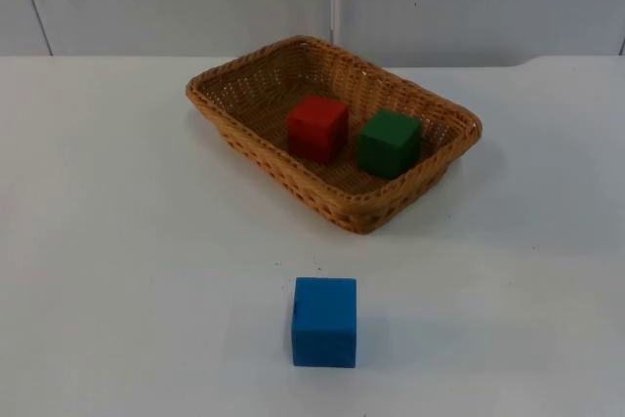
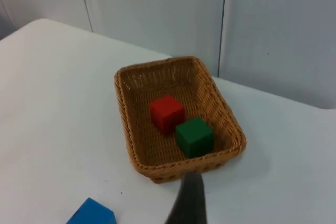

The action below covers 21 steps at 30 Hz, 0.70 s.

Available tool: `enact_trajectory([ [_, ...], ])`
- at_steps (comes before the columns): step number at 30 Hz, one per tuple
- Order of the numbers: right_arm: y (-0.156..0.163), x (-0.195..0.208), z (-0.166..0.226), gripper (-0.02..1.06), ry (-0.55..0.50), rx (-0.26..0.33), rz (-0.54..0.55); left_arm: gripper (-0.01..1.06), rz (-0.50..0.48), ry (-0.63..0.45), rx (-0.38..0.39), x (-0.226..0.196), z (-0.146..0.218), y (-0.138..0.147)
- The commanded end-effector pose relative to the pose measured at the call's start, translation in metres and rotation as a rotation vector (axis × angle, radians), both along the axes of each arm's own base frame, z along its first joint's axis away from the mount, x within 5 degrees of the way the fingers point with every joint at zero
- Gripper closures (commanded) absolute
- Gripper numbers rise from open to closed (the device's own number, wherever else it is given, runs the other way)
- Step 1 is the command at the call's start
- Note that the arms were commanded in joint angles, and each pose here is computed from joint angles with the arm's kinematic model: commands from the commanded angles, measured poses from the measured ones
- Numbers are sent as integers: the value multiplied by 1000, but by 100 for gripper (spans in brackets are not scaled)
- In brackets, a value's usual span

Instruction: Pick up one cube with each hand and place exactly two cubes into the same basket, leaving the remaining cube outside.

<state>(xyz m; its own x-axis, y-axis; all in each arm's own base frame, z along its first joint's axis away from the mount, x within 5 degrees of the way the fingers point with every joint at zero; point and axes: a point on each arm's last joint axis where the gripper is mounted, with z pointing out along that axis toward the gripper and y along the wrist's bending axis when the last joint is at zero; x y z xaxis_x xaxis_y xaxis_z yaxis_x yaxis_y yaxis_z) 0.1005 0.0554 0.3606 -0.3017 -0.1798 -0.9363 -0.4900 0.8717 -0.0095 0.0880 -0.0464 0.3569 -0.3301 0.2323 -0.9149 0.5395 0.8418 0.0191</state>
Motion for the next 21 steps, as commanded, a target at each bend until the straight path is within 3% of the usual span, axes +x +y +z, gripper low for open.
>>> enact_trajectory([
  [1, -3, -6, -3, 38, -6, 7, -4, 14, 10, 9, 17, -6, -2, 2],
  [7, -12, -23, -19, 38, -1, 12, -6, 14, 80, 41, 47, -26, -7, 11],
  [15, -23, -42, -30, 38, -35, 27, -6, 14, 117, 77, -16, -44, -48, 13],
  [21, -33, -63, -32, 38, -49, 33, -3, 14, 143, -42, -36, -70, -52, 19],
])
